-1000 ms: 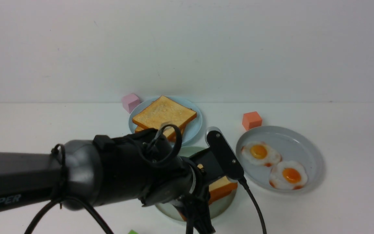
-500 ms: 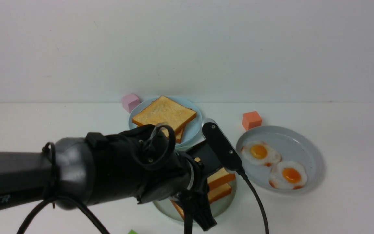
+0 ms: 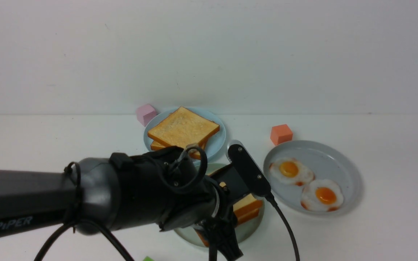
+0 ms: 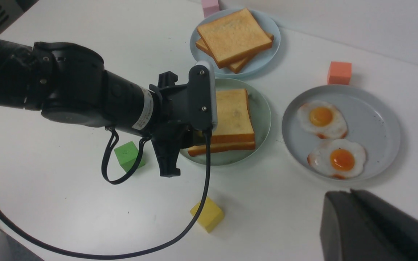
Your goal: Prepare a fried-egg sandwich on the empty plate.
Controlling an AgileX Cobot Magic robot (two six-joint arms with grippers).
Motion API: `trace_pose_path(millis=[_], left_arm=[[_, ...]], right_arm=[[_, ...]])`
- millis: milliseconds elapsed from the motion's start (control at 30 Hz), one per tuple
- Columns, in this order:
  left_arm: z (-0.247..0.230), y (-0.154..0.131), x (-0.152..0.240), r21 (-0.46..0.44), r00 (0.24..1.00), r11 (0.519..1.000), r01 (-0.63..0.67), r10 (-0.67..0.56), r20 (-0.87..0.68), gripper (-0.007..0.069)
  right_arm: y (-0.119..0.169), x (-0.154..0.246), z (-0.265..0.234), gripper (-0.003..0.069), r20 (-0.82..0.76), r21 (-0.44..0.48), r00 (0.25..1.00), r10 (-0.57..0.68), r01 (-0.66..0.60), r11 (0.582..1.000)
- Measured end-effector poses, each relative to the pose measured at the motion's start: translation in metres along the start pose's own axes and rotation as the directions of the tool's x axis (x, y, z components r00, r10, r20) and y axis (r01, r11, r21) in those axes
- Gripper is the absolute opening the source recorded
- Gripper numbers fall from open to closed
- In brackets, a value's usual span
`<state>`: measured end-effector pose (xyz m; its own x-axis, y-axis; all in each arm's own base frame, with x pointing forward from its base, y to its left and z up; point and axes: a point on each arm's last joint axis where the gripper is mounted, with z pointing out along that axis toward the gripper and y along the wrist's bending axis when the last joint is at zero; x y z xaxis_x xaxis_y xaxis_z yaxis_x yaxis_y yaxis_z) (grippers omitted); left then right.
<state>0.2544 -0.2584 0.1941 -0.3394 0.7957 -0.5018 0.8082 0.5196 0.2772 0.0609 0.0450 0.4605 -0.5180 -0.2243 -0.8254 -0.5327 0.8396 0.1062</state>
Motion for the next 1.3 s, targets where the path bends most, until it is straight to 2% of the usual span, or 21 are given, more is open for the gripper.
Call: trace_pose_path(millis=[100, 200, 300, 400, 467, 567, 600, 633, 733, 900, 1100, 1300], left_arm=[[0.0, 0.0, 0.0, 0.0, 1.0, 1.0, 0.0, 0.0, 0.0, 0.0306], [-0.003, 0.001, 0.0, -0.001, 1.0, 1.0, 0.005, -0.005, -0.006, 0.0349], [-0.012, 0.002, -0.001, 0.002, 0.999, 0.999, 0.036, -0.036, 0.004, 0.0365], [-0.049, 0.008, -0.01, 0.009, 0.99, 0.994, 0.11, -0.111, 0.092, 0.0363], [-0.079, 0.012, -0.015, 0.022, 0.971, 0.987, 0.162, -0.163, 0.173, 0.0338], [-0.161, 0.023, -0.016, 0.036, 0.897, 0.973, 0.226, -0.223, 0.382, 0.0219], [-0.172, 0.024, -0.014, 0.036, 0.883, 0.972, 0.232, -0.226, 0.411, 0.0209], [-0.201, 0.025, -0.006, 0.038, 0.846, 0.969, 0.244, -0.232, 0.48, 0.0137], [-0.255, 0.021, 0.031, 0.051, 0.757, 0.962, 0.268, -0.243, 0.607, -0.0004], [-0.287, 0.001, 0.103, 0.114, 0.598, 0.948, 0.297, -0.277, 0.752, -0.0013], [-0.261, -0.024, 0.168, 0.161, 0.453, 0.939, 0.304, -0.291, 0.843, -0.0013], [-0.241, -0.035, 0.193, 0.214, 0.428, 0.92, 0.33, -0.347, 0.834, -0.0013]], right_arm=[[0.0, 0.0, 0.0, 0.0046, -0.001, -0.002, 1.0, 0.001, -0.001, 1.0], [0.0, 0.0, 0.0, 0.0049, -0.001, -0.004, 1.0, 0.001, -0.001, 1.0], [0.0, 0.0, 0.0, 0.0049, -0.001, -0.004, 1.0, 0.001, -0.001, 1.0], [0.001, 0.0, 0.0, 0.0049, -0.003, -0.009, 1.0, 0.003, -0.003, 1.0], [0.001, 0.0, 0.0, 0.0049, -0.004, -0.011, 1.0, 0.004, -0.004, 1.0], [0.002, 0.001, 0.0, 0.0049, -0.006, -0.017, 1.0, 0.005, -0.005, 1.0], [0.002, 0.001, 0.0, 0.0049, -0.006, -0.017, 1.0, 0.005, -0.005, 1.0], [0.002, 0.001, 0.0, 0.0049, -0.008, -0.021, 1.0, 0.007, -0.007, 1.0], [0.003, 0.001, 0.0, 0.0049, -0.012, -0.033, 1.0, 0.012, -0.012, 0.999], [0.004, 0.001, 0.0, 0.0054, -0.017, -0.044, 1.0, 0.015, -0.016, 0.999], [0.006, 0.002, 0.0, 0.0065, -0.023, -0.062, 1.0, 0.021, -0.022, 0.998], [0.006, 0.002, 0.0, 0.0075, -0.023, -0.062, 0.999, 0.022, -0.024, 0.998]])
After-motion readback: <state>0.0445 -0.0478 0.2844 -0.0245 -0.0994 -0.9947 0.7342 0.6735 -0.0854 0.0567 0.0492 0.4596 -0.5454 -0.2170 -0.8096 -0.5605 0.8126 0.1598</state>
